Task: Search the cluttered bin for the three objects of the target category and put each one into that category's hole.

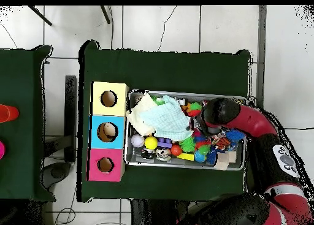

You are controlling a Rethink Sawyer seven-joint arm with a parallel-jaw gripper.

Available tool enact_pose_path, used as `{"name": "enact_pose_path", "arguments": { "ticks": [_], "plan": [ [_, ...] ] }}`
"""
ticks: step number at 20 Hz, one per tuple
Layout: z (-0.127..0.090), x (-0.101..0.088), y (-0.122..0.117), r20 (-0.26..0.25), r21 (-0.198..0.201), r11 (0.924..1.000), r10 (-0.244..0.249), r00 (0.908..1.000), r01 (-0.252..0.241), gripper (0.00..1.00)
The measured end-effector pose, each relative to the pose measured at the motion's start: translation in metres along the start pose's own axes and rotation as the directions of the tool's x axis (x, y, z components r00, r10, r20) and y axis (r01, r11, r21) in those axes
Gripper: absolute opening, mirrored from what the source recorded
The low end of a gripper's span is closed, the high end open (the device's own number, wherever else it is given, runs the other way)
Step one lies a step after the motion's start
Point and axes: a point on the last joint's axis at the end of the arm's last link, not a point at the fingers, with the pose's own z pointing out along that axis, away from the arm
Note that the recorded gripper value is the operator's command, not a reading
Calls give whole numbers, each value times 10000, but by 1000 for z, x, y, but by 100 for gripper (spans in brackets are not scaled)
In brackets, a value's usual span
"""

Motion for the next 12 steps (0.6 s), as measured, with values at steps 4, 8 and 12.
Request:
{"name": "enact_pose_path", "arguments": {
  "ticks": [4, 8, 12],
  "plan": [
    [-2, -1, 0, 39, 17, 10000, -9, 10000, 9, 100],
    [-7, -2, -1, 104, 72, 10000, -6, 9999, 5, 100],
    [-16, -1, -1, 183, 147, 9999, -8, 9998, 5, 100]
  ]
}}
